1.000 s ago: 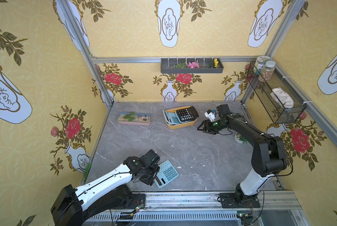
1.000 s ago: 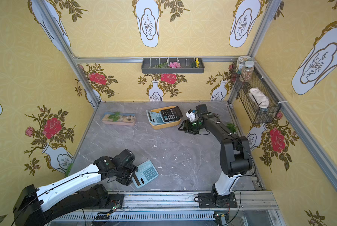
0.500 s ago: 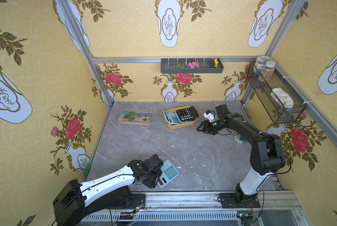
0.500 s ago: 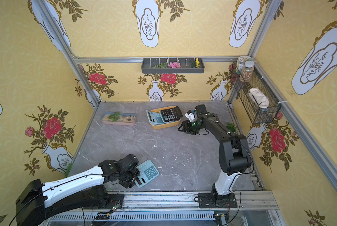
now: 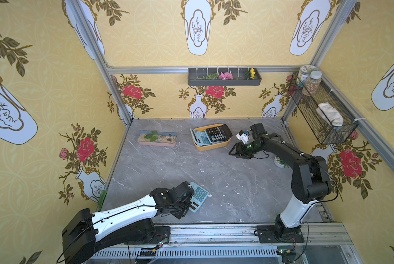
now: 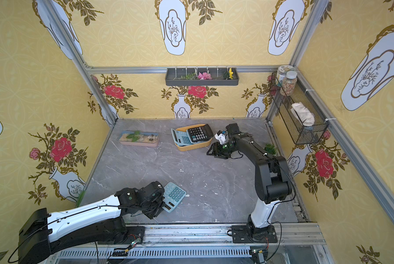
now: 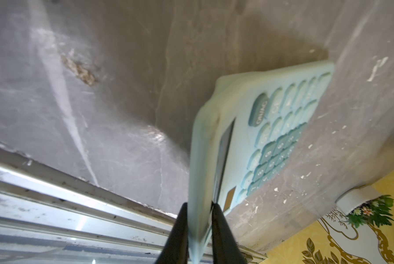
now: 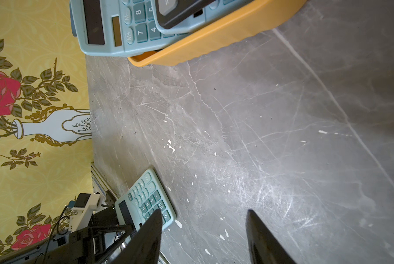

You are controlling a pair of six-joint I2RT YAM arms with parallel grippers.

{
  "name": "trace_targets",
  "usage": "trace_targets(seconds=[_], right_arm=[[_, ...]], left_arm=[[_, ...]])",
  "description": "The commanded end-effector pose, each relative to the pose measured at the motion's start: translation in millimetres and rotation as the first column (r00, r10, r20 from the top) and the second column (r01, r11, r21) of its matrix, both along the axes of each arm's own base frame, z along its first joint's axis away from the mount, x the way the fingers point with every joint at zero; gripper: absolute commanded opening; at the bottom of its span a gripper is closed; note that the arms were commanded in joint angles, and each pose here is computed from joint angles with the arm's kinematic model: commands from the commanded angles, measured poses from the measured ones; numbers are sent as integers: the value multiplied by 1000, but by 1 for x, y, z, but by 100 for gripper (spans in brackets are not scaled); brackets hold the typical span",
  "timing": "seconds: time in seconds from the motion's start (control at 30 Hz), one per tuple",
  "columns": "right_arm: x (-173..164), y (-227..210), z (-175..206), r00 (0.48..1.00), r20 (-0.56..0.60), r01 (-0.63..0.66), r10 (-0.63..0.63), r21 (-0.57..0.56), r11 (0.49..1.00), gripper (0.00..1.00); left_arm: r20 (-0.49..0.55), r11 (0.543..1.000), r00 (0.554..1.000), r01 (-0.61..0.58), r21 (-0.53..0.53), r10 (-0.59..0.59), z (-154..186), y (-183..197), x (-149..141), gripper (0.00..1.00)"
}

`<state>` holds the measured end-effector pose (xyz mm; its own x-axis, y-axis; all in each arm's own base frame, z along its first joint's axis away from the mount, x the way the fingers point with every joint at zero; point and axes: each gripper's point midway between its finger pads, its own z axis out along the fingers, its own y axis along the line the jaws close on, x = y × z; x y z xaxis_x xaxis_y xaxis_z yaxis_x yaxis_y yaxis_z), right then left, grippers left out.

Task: Put the calculator in the storage box
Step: Pick up the calculator at the center of the board.

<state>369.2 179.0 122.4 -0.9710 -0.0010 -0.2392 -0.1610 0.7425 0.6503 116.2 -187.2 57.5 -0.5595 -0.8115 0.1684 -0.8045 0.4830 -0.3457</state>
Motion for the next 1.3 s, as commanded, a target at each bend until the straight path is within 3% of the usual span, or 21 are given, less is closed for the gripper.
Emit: trace_targets(seconds=[0.0,0.27,0.43,0.63,0.83,1.07,1.27], right_arm=[[3,1,3,1000,18,-3,3,-2,1000,60],[9,2,9,999,32,1,-1,5,1000,60],[15,3,15,999,49,1,-2,12,1000,60],[18,3,26,997,77,11,-12,22,1000,60],[16,0,31,996,91,22,-24,21,1000,60],[16,-7,37,994,101,42,-45,32,999,60],[17,-6,32,995,86,44,-47,35,998,59]], left_arm=[[-13,993,1000,-5,120,7,-2,26,-6,16],[54,980,997,44,192,-55,31,35,8,9],[133,960,967,189,208,-219,71,33,39,8],[310,914,860,380,140,-405,127,9,98,11],[390,813,716,544,207,-579,178,-3,167,12],[522,726,565,667,167,-639,223,-26,242,13],[539,659,493,734,164,-683,228,-52,303,12]])
